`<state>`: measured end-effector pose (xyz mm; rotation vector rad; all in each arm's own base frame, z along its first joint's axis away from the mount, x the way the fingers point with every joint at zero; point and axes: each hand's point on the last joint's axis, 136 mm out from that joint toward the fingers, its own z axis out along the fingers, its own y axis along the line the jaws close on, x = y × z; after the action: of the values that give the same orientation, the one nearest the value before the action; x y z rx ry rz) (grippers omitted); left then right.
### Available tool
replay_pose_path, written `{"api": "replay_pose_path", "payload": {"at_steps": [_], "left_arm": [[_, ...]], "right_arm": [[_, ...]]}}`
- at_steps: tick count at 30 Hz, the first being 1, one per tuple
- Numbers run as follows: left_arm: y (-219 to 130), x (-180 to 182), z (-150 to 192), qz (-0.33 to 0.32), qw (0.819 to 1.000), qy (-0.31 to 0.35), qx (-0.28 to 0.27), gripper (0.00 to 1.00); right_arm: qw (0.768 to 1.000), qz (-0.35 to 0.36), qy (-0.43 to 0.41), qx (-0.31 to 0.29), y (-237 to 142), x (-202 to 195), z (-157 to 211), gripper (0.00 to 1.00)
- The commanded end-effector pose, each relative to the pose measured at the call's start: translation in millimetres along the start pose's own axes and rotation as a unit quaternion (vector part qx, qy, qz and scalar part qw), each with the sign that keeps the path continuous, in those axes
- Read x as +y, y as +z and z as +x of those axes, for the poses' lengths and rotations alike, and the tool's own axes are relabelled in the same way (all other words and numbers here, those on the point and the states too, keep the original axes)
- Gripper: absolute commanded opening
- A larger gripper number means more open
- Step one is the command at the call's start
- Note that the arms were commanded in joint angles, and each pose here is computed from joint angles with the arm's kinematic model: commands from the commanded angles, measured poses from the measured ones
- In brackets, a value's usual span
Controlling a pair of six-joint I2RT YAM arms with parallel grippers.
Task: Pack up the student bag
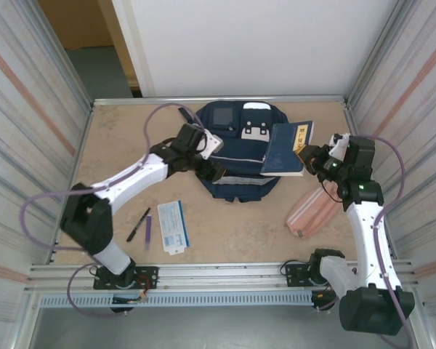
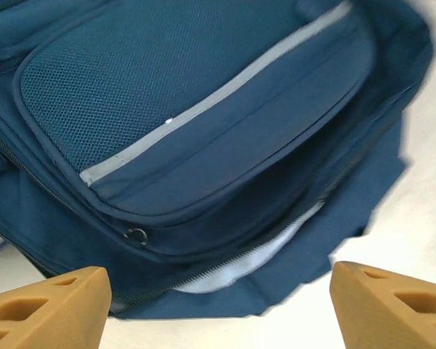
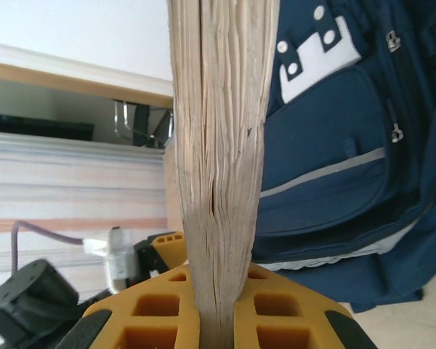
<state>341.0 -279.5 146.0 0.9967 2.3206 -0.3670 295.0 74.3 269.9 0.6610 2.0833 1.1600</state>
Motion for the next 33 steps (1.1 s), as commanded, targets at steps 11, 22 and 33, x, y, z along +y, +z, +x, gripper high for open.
{"api": "replay_pose_path", "payload": {"at_steps": [11, 22, 33], "left_arm": [[38.4, 39.5, 12.7, -0.071, 0.949, 0.279, 0.128, 0.8], [83.7, 26.2, 19.3, -0.03, 0.912, 0.388, 0.132, 0.76], [52.1, 6.7, -32.5, 0.027, 0.939, 0.337, 0.059, 0.0]], "right_arm": [[0.998, 0.0, -0.06, 0.032, -14.0, 4.5, 23.2, 0.0], [0.996, -0.01, -0.073, 0.054, -16.0, 13.9, 33.7, 0.0], [0.994, 0.022, -0.045, 0.093, -15.0, -23.3, 65.3, 0.0]]}}
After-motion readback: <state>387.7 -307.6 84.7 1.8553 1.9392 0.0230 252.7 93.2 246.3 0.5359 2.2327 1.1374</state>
